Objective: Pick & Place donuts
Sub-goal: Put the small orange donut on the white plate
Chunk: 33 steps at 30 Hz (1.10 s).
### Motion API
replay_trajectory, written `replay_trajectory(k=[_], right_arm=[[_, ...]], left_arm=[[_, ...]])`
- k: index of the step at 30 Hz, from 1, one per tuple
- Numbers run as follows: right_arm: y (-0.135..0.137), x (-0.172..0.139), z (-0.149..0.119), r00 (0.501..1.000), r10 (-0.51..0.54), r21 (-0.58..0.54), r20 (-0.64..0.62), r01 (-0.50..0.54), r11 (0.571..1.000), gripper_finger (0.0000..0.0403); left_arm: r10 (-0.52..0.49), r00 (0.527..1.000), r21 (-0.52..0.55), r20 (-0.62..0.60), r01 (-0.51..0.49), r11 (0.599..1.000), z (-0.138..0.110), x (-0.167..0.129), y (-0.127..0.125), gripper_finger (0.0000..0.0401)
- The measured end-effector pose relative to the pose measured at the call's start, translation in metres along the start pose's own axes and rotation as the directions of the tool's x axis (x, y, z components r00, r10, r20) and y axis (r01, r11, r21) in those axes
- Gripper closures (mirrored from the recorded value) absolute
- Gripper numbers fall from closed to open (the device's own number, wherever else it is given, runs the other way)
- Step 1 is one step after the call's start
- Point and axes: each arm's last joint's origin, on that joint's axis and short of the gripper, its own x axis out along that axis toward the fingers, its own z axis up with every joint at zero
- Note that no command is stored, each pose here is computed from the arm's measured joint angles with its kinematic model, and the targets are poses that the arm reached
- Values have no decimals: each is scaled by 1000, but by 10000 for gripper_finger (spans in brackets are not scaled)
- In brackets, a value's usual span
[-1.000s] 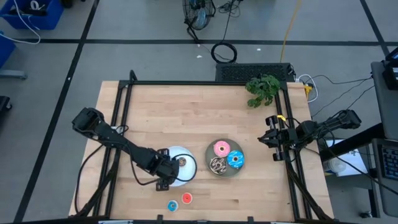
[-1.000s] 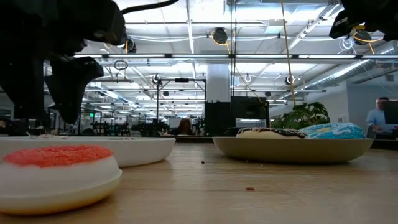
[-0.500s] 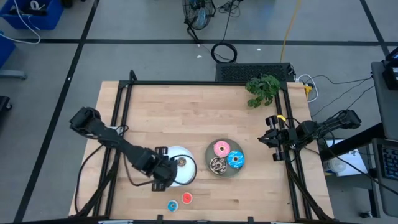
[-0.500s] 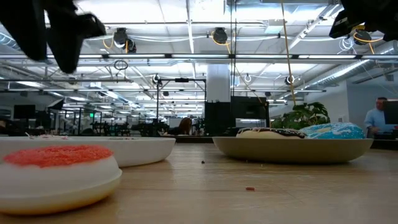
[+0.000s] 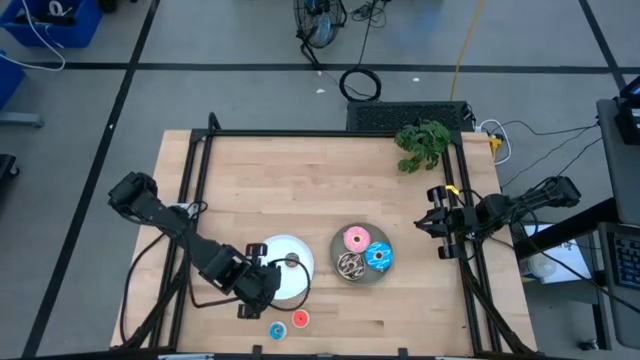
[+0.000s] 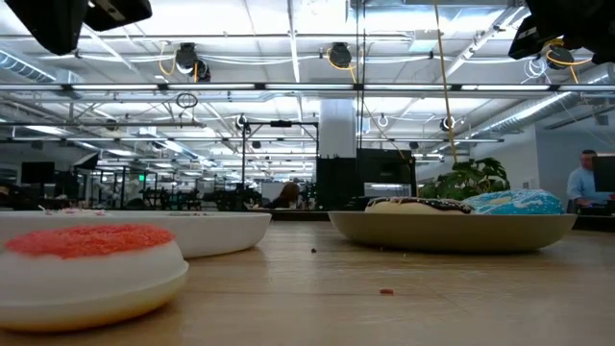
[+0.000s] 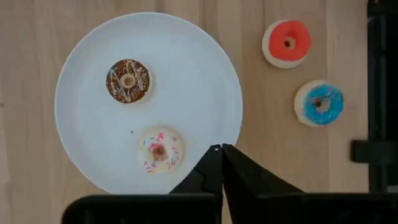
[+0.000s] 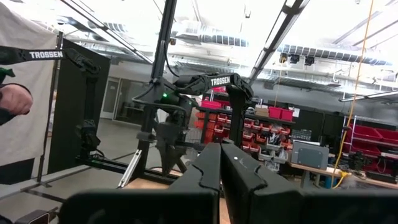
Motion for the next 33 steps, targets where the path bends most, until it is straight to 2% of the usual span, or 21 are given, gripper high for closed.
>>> replay_trajectory(k=[5, 13, 21, 28, 33], right_arm=[[0, 0, 0, 1000, -1, -7, 4, 1, 1000, 403], [0, 0, 0, 1000, 0, -27, 3, 0, 1000, 403], [0, 0, 0, 1000, 0, -29, 0, 0, 1000, 403], [0, 0, 0, 1000, 0, -29, 0, 0, 1000, 403], [0, 0, 0, 1000, 0, -29, 0, 0, 1000, 403]], left_arm=[[3, 1000, 60, 5, -3, 998, -4, -1, -6, 392], [6, 994, 38, 106, -10, 999, 4, -1, -9, 396], [5, 992, 46, 128, -11, 999, 8, -1, -6, 386], [-27, 956, 4, 292, 27, 1000, 26, -1, -10, 395], [-31, 954, 20, 300, 26, 999, 28, 0, -9, 398]])
